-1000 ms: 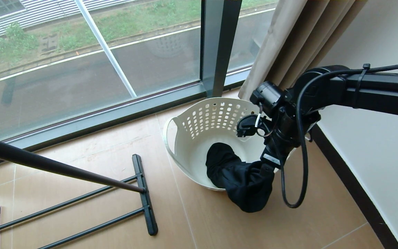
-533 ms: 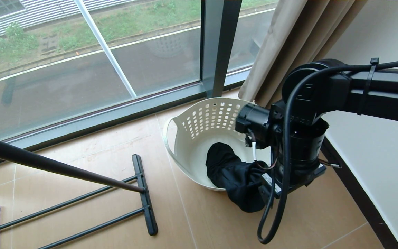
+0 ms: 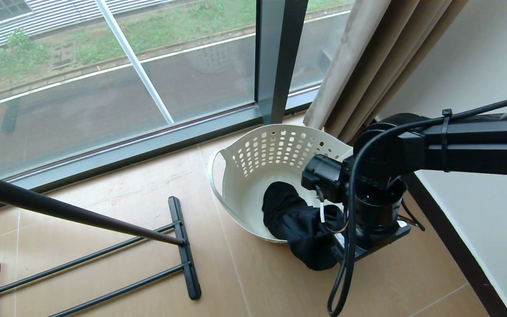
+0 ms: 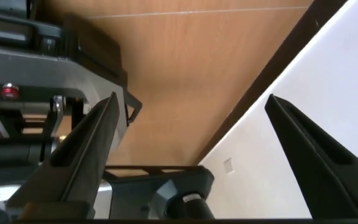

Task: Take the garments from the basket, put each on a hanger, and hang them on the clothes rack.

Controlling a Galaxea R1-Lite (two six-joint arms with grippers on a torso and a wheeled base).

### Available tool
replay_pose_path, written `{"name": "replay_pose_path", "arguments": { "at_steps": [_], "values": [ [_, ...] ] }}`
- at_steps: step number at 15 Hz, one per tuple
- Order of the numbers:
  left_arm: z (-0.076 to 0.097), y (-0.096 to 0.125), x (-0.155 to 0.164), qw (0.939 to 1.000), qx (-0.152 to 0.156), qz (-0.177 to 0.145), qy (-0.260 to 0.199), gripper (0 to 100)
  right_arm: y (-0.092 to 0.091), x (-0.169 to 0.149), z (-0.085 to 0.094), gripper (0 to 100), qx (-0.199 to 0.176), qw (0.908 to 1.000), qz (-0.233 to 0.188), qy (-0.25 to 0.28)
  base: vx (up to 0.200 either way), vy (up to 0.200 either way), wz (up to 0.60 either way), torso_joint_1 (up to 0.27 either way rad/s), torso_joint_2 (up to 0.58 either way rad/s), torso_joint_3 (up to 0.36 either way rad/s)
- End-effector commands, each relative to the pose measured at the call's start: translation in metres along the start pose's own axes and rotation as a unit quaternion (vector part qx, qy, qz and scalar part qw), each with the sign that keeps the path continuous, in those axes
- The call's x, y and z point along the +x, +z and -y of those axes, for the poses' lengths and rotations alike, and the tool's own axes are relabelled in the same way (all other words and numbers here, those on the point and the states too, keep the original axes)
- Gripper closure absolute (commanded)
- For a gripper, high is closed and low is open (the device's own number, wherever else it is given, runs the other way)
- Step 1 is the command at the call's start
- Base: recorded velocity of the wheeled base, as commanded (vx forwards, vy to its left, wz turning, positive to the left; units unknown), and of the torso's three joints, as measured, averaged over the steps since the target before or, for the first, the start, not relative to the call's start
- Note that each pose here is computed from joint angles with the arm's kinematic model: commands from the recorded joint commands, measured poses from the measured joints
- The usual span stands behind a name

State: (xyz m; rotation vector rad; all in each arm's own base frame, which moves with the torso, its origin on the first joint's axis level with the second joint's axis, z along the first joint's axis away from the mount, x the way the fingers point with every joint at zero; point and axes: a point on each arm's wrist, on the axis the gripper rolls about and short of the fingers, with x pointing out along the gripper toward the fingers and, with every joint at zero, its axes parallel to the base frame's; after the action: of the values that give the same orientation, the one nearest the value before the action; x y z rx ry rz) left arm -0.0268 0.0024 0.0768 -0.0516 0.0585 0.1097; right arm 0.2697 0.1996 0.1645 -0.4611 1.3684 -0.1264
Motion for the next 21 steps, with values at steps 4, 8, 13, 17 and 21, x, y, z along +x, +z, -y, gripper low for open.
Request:
{"name": "replay_pose_path", "arguments": {
  "at_steps": [4, 8, 13, 17, 21],
  "values": [
    [0.000, 0.000, 0.000, 1.0000, 0.000, -0.001, 0.000, 0, 0.012, 0.032, -0.009, 0, 0.066, 0.9970, -0.014, -0.038, 0.000, 0.000, 0.00, 0.000, 0.00, 0.000],
    [0.000, 0.000, 0.000, 1.0000, 0.000, -0.001, 0.000, 0, 0.019, 0.055, -0.014, 0, 0.098, 0.9930, 0.013, -0.064, 0.000, 0.000, 0.00, 0.000, 0.00, 0.000],
    [0.000, 0.000, 0.000, 1.0000, -0.001, -0.001, 0.000, 0, 0.034, 0.076, -0.024, 0, 0.127, 0.9897, 0.028, -0.059, 0.000, 0.000, 0.00, 0.000, 0.00, 0.000],
    [0.000, 0.000, 0.000, 1.0000, 0.000, -0.001, 0.000, 0, 0.050, 0.090, -0.022, 0, 0.160, 0.9848, 0.029, -0.062, 0.000, 0.000, 0.00, 0.000, 0.00, 0.000],
    [0.000, 0.000, 0.000, 1.0000, -0.001, -0.001, 0.000, 0, 0.065, 0.102, -0.012, 0, 0.178, 0.9810, 0.028, -0.072, 0.000, 0.000, 0.00, 0.000, 0.00, 0.000]
  ]
}}
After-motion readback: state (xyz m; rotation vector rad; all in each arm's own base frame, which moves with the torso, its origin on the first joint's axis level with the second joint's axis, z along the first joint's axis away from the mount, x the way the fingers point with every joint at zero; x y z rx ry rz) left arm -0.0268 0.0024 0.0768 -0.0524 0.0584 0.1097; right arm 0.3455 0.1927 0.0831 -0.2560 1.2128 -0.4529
